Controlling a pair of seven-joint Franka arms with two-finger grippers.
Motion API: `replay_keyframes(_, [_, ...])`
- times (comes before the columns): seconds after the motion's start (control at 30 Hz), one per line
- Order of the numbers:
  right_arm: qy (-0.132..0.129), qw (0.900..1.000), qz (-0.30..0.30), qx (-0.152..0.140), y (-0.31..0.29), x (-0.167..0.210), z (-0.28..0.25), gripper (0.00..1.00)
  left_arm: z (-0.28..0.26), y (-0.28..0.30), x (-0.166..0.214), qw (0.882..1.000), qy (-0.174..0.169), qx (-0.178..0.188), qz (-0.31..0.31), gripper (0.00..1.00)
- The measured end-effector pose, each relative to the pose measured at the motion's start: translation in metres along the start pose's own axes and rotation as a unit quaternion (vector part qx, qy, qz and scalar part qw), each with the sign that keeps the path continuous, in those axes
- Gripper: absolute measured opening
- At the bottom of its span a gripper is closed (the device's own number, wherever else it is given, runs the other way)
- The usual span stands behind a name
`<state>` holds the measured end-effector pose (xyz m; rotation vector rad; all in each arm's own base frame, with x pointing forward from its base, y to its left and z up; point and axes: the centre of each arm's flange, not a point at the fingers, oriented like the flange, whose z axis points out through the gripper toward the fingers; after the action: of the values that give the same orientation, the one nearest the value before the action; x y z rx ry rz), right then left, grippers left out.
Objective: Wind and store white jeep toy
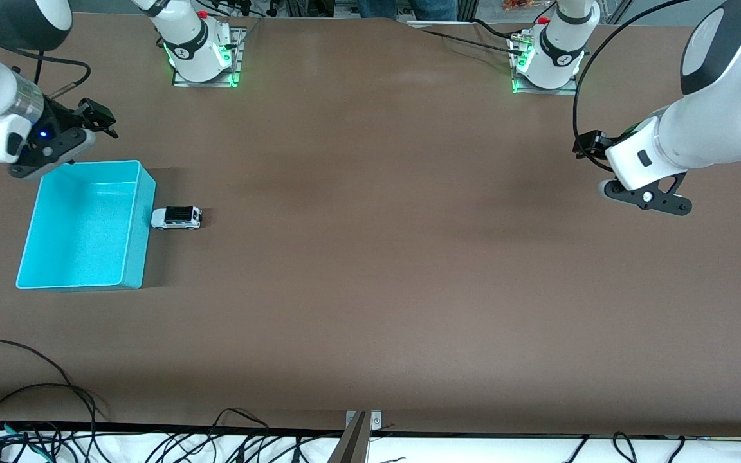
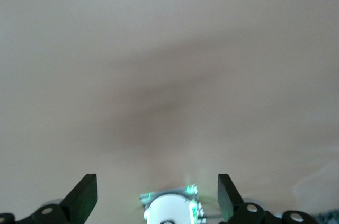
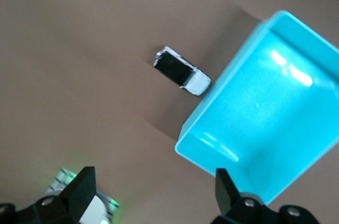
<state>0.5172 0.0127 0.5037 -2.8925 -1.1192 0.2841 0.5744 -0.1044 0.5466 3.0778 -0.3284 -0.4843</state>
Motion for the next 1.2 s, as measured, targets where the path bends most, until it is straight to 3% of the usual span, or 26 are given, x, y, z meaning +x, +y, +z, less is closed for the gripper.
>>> replay_keyframes(0.2, [-0.003, 0.992, -0.13, 0.006, 0.012, 0.015, 0.024, 1.0, -0.004, -0.01, -0.001, 0.998, 0.053, 0.01, -0.023, 1.0])
replay_keyframes(0.37, [-0.006, 0.976, -0.219, 0.015, 0.023, 0.03, 0.052, 1.0, -0.001, -0.017, -0.002, 0.993, 0.112, 0.016, -0.032, 1.0])
replay_keyframes(0.5, [-0.011, 0.964, -0.266, 0.026, 0.031, 0.04, 0.078, 1.0, 0.004, -0.032, -0.01, 0.99, 0.135, 0.018, -0.047, 1.0])
replay_keyframes(0.77, [-0.004, 0.94, -0.339, 0.024, 0.042, 0.056, 0.128, 1.0, -0.001, -0.053, -0.027, 0.987, 0.146, 0.017, -0.069, 1.0])
replay_keyframes(1.2, [0.014, 0.92, -0.391, -0.004, 0.033, 0.052, 0.205, 1.0, -0.006, -0.047, -0.036, 0.991, 0.117, 0.016, -0.066, 1.0])
